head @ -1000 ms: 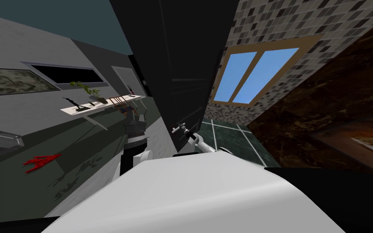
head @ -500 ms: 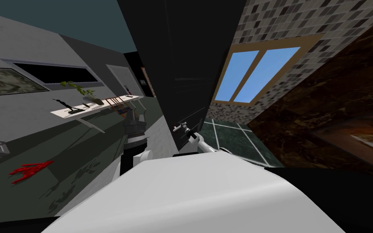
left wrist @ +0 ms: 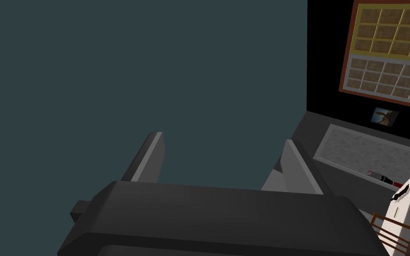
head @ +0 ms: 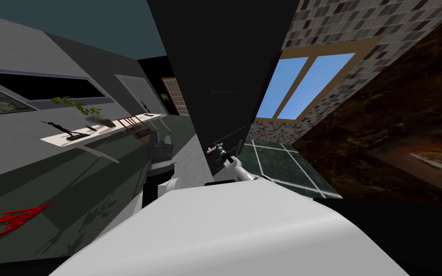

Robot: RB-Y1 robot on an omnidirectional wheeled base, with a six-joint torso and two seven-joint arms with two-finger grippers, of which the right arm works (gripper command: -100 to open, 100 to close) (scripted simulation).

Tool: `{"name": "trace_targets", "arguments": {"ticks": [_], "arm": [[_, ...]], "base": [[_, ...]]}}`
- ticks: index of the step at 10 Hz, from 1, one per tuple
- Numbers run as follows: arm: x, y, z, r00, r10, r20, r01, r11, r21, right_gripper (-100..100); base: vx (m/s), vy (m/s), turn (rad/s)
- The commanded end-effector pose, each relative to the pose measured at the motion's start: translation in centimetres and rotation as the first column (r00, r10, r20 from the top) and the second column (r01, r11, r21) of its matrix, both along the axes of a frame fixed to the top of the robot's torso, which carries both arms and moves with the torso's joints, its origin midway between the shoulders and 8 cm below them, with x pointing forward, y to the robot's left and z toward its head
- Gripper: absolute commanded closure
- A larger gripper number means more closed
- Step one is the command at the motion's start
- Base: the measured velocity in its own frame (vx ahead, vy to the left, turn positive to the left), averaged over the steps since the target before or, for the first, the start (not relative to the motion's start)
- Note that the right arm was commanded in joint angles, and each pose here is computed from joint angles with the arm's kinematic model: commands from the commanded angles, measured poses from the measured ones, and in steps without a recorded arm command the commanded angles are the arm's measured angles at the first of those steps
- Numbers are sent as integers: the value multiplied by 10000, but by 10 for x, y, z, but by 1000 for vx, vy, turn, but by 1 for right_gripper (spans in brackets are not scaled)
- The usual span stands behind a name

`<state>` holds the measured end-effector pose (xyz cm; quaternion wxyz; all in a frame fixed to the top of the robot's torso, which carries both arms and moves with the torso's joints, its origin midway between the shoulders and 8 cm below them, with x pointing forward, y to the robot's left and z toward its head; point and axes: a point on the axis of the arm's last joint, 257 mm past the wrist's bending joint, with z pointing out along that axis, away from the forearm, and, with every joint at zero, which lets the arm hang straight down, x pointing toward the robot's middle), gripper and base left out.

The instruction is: Push the door open

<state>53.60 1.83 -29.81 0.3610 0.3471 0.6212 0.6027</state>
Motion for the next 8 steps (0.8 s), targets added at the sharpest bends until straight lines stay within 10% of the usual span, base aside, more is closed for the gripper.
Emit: {"name": "trace_targets", "arguments": {"ticks": [1,8], "arm": [[2,2,3,9999,-135,-11,135,9998,157,100],[23,-46,2,9951,-985,59,985,9951,-20,100]], "base": [[46,175,-76],[83,151,-63]]}}
